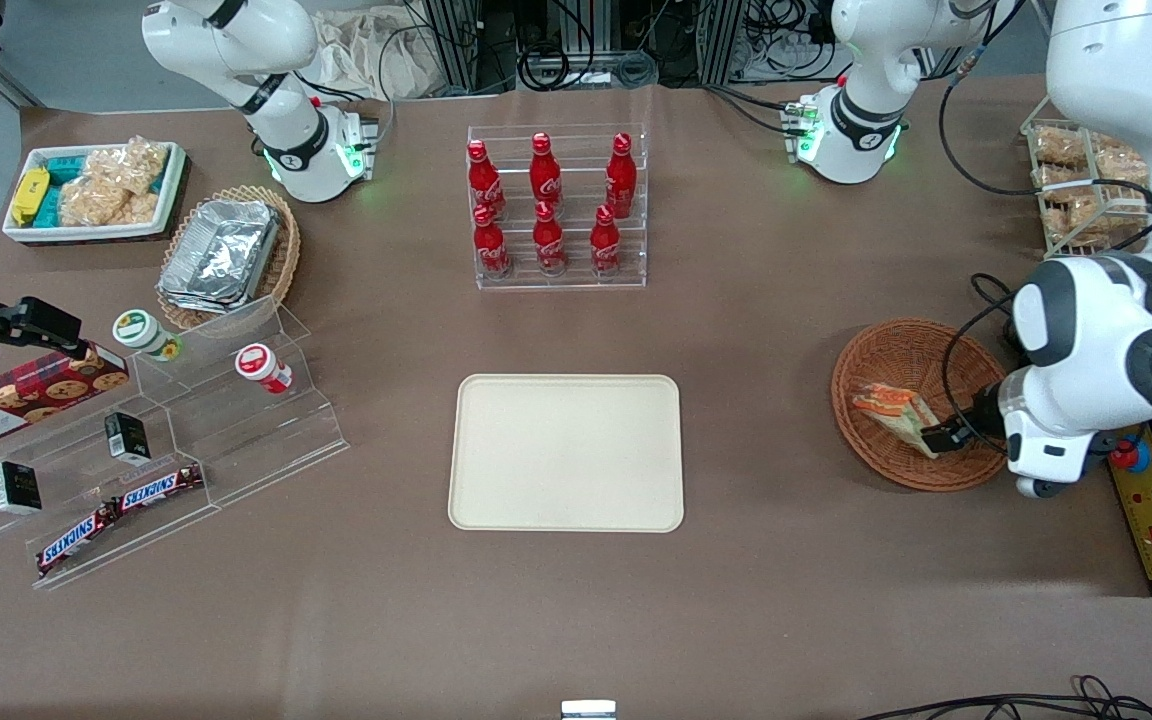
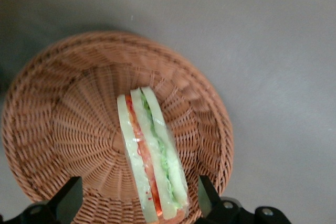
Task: Place sandwich from basket to tray
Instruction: 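Close the left gripper on the sandwich's wrapped edge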
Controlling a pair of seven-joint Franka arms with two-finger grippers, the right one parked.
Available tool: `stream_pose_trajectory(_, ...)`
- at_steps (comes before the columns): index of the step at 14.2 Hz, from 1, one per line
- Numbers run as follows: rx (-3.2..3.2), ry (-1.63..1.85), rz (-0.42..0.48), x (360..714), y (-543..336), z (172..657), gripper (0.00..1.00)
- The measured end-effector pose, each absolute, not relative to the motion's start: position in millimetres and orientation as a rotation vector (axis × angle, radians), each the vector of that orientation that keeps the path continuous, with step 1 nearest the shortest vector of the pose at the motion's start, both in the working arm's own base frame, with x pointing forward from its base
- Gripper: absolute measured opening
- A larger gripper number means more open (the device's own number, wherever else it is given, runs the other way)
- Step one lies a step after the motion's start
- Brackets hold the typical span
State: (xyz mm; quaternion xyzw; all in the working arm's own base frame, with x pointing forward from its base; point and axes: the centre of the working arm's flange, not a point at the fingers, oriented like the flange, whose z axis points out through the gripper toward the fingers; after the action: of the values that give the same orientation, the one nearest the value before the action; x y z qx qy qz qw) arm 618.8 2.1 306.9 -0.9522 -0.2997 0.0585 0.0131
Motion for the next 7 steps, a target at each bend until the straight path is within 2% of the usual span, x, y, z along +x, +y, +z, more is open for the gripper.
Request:
stream_pose_trajectory(2, -2.936, -0.989, 0.213, 613.6, -3.7, 287.3, 0.99)
stream_pose_trajectory(7, -2.908, -1.059, 0.203, 606.7, -8.6, 247.2, 0.98)
